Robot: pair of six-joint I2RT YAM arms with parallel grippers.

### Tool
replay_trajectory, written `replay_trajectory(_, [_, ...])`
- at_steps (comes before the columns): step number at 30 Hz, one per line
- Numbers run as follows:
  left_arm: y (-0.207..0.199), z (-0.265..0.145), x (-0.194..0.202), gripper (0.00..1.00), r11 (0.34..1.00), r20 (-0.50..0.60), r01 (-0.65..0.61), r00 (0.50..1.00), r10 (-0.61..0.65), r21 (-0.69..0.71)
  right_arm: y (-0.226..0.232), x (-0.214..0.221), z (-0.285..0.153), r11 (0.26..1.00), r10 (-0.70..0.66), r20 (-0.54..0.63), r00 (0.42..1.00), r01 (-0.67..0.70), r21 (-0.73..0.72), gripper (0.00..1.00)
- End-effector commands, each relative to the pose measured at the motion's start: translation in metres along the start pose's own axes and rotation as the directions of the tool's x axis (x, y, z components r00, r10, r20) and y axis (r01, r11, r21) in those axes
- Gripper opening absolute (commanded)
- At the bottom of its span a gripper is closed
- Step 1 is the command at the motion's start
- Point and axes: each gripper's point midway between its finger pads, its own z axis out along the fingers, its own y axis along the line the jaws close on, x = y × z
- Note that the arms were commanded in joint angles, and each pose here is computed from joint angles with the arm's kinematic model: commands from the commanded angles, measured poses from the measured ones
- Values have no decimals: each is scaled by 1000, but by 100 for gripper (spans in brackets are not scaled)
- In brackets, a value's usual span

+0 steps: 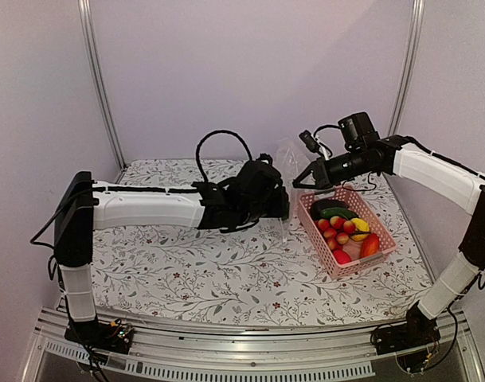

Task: Place the food in the zip-top bag and seal the zipper
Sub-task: Pass from the right arm to the left

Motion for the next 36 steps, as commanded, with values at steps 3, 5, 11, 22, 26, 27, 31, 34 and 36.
replay_trajectory(3, [-3, -9, -4, 48, 999, 41, 12, 999, -10, -44, 4, -1, -5, 1000, -7, 15, 1000, 8, -26, 0])
replay_trajectory(5, [6, -1, -3, 39, 998, 34, 16, 999, -14, -66, 7, 0, -5, 999, -9, 13, 1000, 10, -41, 0])
replay_trajectory(11, [26, -8, -20, 3, 983, 73, -52, 995, 65, -176, -1, 1, -7, 1000, -6, 17, 1000, 6, 0, 0])
replay_trajectory(22, [67, -64, -66, 0, 931, 177, -63, 975, 134, -360, -54, -6, -39, 962, 90, 102, 991, -113, 248, 0])
replay_trajectory(26, [63, -61, -60, 0, 932, 127, -104, 979, 157, -347, 16, -6, -41, 994, -18, 79, 997, 27, -111, 14])
replay_trajectory(27, [65, -62, -59, 0, 926, 109, -122, 979, 171, -357, 33, -4, -44, 976, -45, 70, 997, 59, -208, 26])
replay_trajectory(31, [90, -87, -70, 0, 860, 3, -244, 962, 275, -449, 71, 0, -62, 911, -126, 63, 990, 140, -388, 46])
replay_trajectory(34, [117, -135, -97, 0, 776, -74, -342, 930, 359, -530, 64, 3, -70, 924, -222, 83, 972, 237, -301, 49])
replay_trajectory(36, [127, -177, -118, 0, 744, -103, -389, 910, 401, -543, 44, 5, -77, 937, -260, 95, 961, 275, -216, 48])
